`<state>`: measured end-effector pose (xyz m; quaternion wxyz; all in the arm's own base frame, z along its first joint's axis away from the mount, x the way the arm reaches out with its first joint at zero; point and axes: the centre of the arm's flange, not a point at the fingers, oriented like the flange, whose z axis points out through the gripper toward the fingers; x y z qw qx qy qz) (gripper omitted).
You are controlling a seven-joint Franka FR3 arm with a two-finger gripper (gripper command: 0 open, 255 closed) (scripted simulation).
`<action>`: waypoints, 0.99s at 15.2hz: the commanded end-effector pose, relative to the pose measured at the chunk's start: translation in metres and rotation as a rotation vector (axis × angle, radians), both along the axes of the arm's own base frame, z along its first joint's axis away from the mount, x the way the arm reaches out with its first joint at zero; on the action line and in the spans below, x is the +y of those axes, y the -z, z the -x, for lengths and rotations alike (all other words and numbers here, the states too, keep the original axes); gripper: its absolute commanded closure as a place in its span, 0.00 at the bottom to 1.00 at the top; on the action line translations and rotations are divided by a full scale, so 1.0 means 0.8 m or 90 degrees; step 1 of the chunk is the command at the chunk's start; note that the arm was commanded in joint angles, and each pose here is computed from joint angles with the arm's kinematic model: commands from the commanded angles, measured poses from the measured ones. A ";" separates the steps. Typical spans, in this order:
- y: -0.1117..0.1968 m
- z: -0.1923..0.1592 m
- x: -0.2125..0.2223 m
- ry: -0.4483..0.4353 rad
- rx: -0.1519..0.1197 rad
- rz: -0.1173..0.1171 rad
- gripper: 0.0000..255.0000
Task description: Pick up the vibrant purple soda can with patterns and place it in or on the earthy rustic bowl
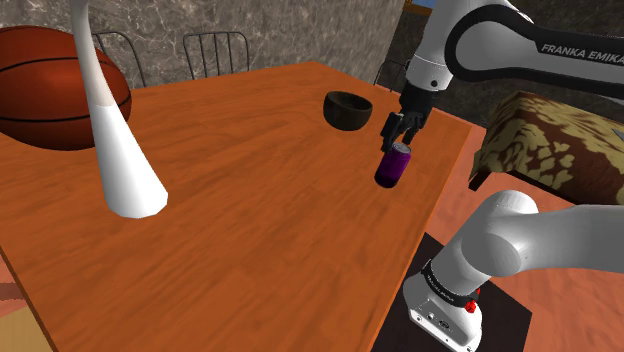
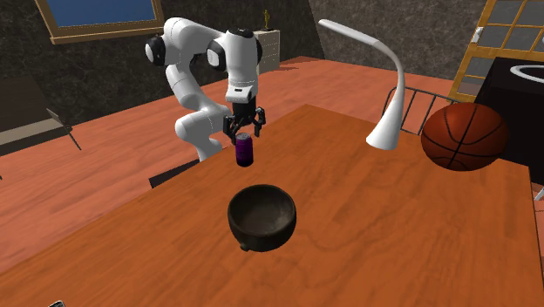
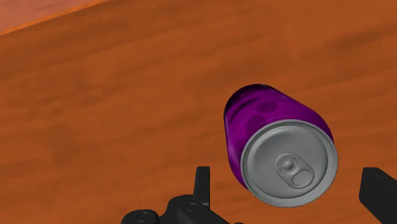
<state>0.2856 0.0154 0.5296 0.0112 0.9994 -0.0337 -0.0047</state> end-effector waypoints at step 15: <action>0.025 0.001 -0.002 0.000 0.000 0.000 1.00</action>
